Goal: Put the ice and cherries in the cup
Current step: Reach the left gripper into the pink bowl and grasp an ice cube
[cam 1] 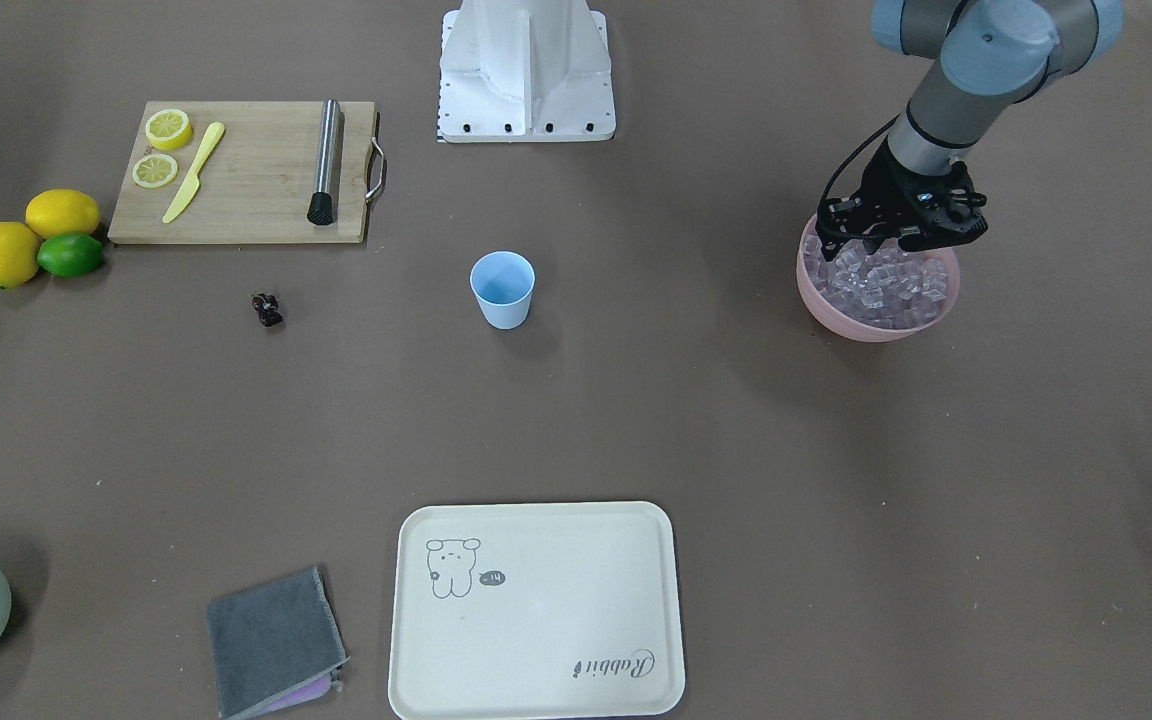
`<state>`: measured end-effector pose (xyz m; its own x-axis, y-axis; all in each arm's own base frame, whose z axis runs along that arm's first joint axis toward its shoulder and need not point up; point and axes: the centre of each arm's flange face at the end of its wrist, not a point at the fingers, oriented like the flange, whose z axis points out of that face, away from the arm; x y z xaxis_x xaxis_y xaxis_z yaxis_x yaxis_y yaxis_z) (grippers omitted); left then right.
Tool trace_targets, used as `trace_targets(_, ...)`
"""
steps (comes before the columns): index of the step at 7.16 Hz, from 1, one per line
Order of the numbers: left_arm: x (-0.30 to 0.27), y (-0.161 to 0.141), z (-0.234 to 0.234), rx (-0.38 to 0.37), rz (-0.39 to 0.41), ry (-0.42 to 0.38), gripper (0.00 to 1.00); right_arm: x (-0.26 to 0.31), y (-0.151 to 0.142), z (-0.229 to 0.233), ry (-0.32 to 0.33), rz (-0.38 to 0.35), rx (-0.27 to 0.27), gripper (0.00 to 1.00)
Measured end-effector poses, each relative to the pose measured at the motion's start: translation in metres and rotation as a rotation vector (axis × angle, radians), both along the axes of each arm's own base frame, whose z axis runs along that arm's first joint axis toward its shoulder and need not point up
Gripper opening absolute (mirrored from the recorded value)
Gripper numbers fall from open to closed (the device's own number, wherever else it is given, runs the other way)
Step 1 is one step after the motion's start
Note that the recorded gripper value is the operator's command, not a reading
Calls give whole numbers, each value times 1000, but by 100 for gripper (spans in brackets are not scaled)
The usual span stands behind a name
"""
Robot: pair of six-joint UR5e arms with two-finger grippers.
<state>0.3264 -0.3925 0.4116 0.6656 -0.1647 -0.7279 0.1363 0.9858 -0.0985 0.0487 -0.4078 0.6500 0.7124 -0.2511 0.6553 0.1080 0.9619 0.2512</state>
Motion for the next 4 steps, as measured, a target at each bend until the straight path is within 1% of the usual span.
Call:
trace_targets(3,4,2,22,17,2,1,57,0,0,0,0,0,1,100)
trace_targets(4,4,1,25,17,1,1,40,0,0,0,0,0,0,100)
